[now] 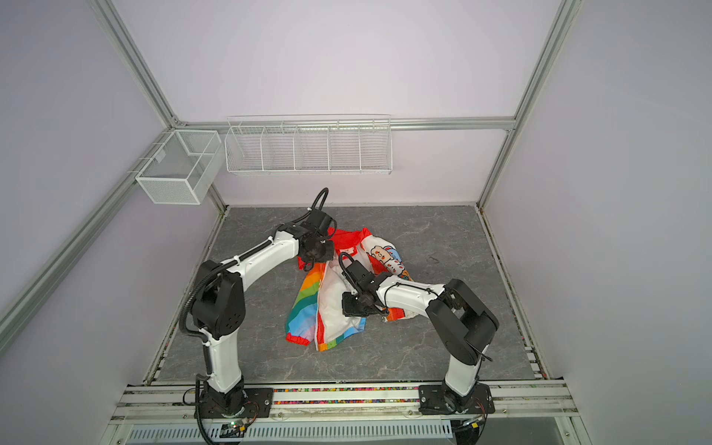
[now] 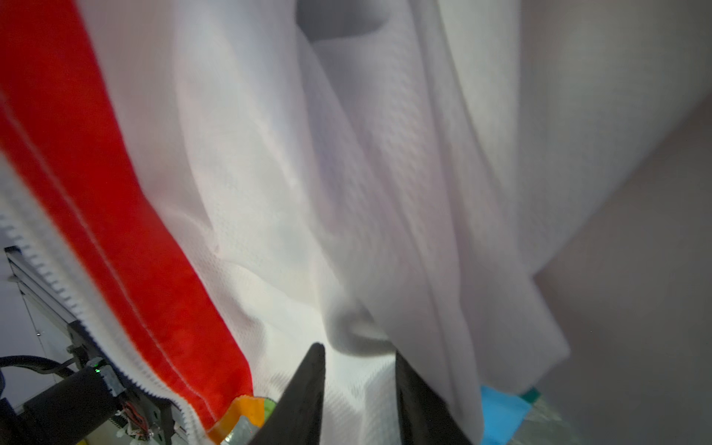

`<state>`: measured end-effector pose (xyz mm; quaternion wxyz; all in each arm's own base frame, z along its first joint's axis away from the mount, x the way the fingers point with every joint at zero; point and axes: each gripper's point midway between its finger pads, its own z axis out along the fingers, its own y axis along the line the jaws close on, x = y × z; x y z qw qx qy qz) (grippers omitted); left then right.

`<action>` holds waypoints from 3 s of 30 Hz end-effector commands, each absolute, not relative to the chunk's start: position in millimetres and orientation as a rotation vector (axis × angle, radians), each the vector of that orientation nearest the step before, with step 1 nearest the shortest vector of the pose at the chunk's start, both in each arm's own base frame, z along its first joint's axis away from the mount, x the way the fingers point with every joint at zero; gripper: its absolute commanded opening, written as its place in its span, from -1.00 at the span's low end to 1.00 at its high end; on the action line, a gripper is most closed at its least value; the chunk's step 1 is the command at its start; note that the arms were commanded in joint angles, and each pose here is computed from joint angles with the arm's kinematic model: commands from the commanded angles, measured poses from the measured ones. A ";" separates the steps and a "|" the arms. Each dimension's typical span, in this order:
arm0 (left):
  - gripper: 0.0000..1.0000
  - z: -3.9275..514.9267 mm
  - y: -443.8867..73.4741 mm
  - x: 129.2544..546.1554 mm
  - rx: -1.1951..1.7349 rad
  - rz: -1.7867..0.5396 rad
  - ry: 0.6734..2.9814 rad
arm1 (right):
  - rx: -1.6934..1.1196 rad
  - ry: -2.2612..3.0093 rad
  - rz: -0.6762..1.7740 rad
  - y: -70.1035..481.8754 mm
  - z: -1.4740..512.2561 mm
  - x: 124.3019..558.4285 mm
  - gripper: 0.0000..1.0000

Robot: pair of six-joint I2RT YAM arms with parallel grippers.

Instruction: Zip up the jacket

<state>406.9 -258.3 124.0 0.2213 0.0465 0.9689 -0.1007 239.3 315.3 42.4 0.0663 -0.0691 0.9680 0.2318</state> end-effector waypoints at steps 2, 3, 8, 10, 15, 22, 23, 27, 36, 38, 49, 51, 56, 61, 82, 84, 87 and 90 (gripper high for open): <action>-1.00 154.1 -268.9 401.9 0.113 -0.450 2.657 | -0.285 2.807 0.789 324.3 75.5 239.3 0.20; -1.00 155.4 -271.2 401.6 0.116 -0.466 2.659 | -0.302 2.794 0.795 325.8 79.5 237.7 0.27; -1.00 151.6 -279.1 401.7 0.121 -0.507 2.683 | -0.409 2.743 0.827 339.3 97.0 221.9 0.44; -1.00 149.3 -279.1 401.7 0.118 -0.507 2.688 | -0.446 2.735 0.834 345.9 99.1 213.8 0.49; -1.00 148.9 -279.3 402.3 0.113 -0.515 2.690 | -0.549 2.743 0.836 369.1 93.9 190.6 0.56; -1.00 150.9 -280.4 406.8 0.101 -0.550 2.685 | -0.618 2.771 0.773 394.1 75.3 171.6 0.55; -1.00 151.1 -280.3 407.6 0.099 -0.558 2.685 | -0.624 2.779 0.750 396.3 71.6 170.6 0.54; -1.00 154.1 -280.5 409.8 0.091 -0.587 2.680 | -0.642 2.805 0.682 401.0 58.3 166.5 0.44; -1.00 156.9 -280.7 415.2 0.071 -0.630 2.673 | -0.648 2.837 0.552 399.1 43.0 164.3 0.26; -1.00 156.9 -281.7 415.6 0.070 -0.635 2.672 | -0.644 2.842 0.534 396.8 41.2 164.6 0.17; -1.00 160.2 -280.1 419.2 0.059 -0.641 2.668 | -0.627 2.825 0.509 387.7 46.0 165.9 -0.61; -1.00 161.7 -280.3 419.7 0.058 -0.645 2.666 | -0.630 2.810 0.538 388.5 51.4 164.8 -0.70; -1.00 165.8 -281.3 421.4 0.053 -0.658 2.659 | -0.636 2.766 0.623 391.1 70.1 163.8 -0.86; -1.00 173.7 -281.6 425.3 0.040 -0.680 2.645 | -0.622 2.709 0.763 392.4 98.7 164.4 -0.86; -1.00 190.2 -342.3 497.4 -0.127 -0.963 2.515 | -0.280 2.676 1.020 274.3 140.8 217.6 -0.86; -1.00 184.0 -352.1 501.6 -0.124 -0.979 2.518 | -0.231 2.726 0.995 259.4 122.0 216.8 -0.87; -1.00 171.9 -367.3 505.1 -0.110 -0.993 2.532 | -0.173 2.772 0.938 242.0 106.4 220.8 -0.86; -0.85 165.5 -377.9 510.0 -0.105 -1.008 2.524 | -0.107 2.820 0.888 226.6 89.6 224.0 -0.86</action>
